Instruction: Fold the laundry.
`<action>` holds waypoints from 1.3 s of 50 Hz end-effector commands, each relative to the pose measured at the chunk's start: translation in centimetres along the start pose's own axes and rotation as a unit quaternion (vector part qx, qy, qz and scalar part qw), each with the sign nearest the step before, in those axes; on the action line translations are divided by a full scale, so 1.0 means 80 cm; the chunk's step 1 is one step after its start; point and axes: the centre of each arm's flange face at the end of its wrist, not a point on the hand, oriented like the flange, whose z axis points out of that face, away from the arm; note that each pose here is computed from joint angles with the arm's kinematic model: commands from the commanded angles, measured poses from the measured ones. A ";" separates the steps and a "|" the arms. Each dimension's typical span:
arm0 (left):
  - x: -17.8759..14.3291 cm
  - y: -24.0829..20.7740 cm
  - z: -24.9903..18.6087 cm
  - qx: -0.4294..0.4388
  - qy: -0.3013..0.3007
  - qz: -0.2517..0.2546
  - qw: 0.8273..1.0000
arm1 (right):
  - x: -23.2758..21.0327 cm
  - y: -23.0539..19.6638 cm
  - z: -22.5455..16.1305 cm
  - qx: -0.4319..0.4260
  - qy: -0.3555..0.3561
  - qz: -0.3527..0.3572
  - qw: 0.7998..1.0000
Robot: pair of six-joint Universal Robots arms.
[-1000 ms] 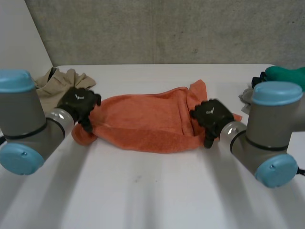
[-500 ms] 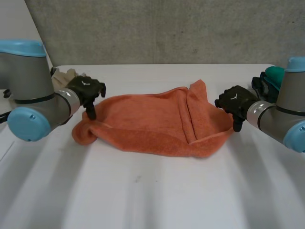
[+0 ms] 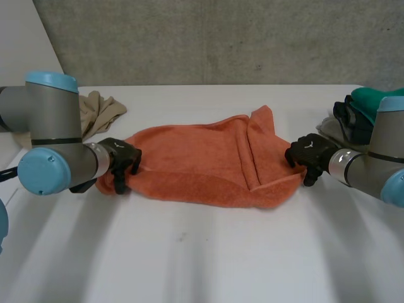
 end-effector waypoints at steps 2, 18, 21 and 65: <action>0.003 0.003 -0.004 -0.006 0.002 0.009 1.000 | -0.001 0.001 0.002 0.012 0.001 0.057 0.998; -0.026 -0.020 -0.108 0.064 -0.025 -0.014 0.998 | 0.004 -0.048 -0.142 -0.088 -0.037 0.027 0.995; -0.016 -0.008 -0.113 0.049 0.001 0.022 0.999 | -0.014 -0.048 -0.178 -0.156 -0.104 -0.008 0.982; -0.110 -0.116 -0.058 0.426 -0.241 -0.050 0.871 | 0.055 -0.168 -0.106 0.185 0.240 -0.002 0.953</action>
